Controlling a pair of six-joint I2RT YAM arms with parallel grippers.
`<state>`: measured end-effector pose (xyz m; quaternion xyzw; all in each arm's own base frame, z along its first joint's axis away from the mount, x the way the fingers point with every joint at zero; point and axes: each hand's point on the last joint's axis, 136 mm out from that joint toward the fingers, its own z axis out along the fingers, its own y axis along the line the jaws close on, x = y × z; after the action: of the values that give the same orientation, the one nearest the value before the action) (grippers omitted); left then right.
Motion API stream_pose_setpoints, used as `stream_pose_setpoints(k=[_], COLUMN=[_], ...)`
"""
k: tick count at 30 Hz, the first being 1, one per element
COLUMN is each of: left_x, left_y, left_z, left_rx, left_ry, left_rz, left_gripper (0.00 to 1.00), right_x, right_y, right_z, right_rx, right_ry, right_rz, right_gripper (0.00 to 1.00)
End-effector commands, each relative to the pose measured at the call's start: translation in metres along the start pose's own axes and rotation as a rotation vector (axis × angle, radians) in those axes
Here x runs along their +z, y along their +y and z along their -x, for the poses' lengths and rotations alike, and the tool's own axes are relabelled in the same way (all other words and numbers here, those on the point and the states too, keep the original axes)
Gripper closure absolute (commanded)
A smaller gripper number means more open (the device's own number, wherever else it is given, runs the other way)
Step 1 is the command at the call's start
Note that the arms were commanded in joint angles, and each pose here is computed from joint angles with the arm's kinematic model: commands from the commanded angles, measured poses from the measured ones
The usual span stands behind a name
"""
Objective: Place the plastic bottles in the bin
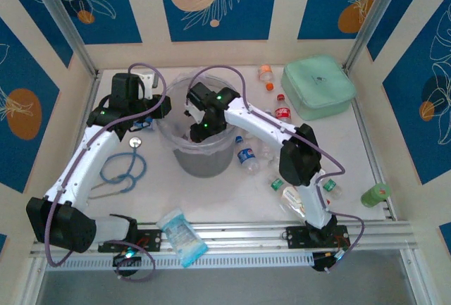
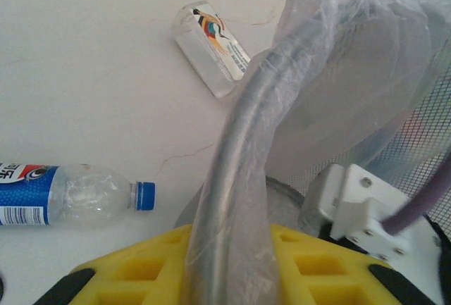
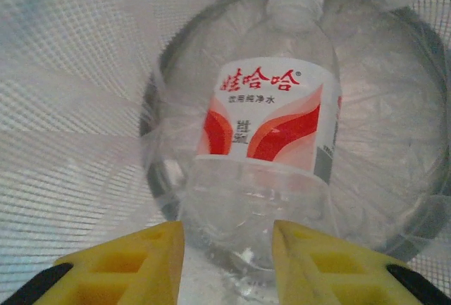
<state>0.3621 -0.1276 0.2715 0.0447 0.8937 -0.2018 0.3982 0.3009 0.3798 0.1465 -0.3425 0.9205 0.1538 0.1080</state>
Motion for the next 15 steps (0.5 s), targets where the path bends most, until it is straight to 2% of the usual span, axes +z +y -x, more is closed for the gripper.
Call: stream_pose_setpoints(k=[1, 5, 10, 15], left_x=[-0.006, -0.006, -0.006, -0.007], left_y=[0.002, 0.002, 0.001, 0.001], left_z=[-0.004, -0.005, -0.005, -0.006], left_rx=[0.002, 0.004, 0.003, 0.004], left_ry=[-0.002, -0.001, 0.0, -0.001], left_rz=[0.014, 0.015, 0.012, 0.011], left_gripper=[0.72, 0.72, 0.72, 0.72], right_x=[-0.066, -0.117, -0.177, -0.226], right_y=[0.026, 0.025, 0.008, -0.035], right_z=[0.015, 0.021, 0.014, -0.025], right_rx=[-0.042, -0.06, -0.047, 0.076], right_ry=[-0.134, -0.23, -0.327, -0.362], right_rz=[0.038, -0.011, -0.105, -0.23], right_gripper=[0.56, 0.48, 0.47, 0.45])
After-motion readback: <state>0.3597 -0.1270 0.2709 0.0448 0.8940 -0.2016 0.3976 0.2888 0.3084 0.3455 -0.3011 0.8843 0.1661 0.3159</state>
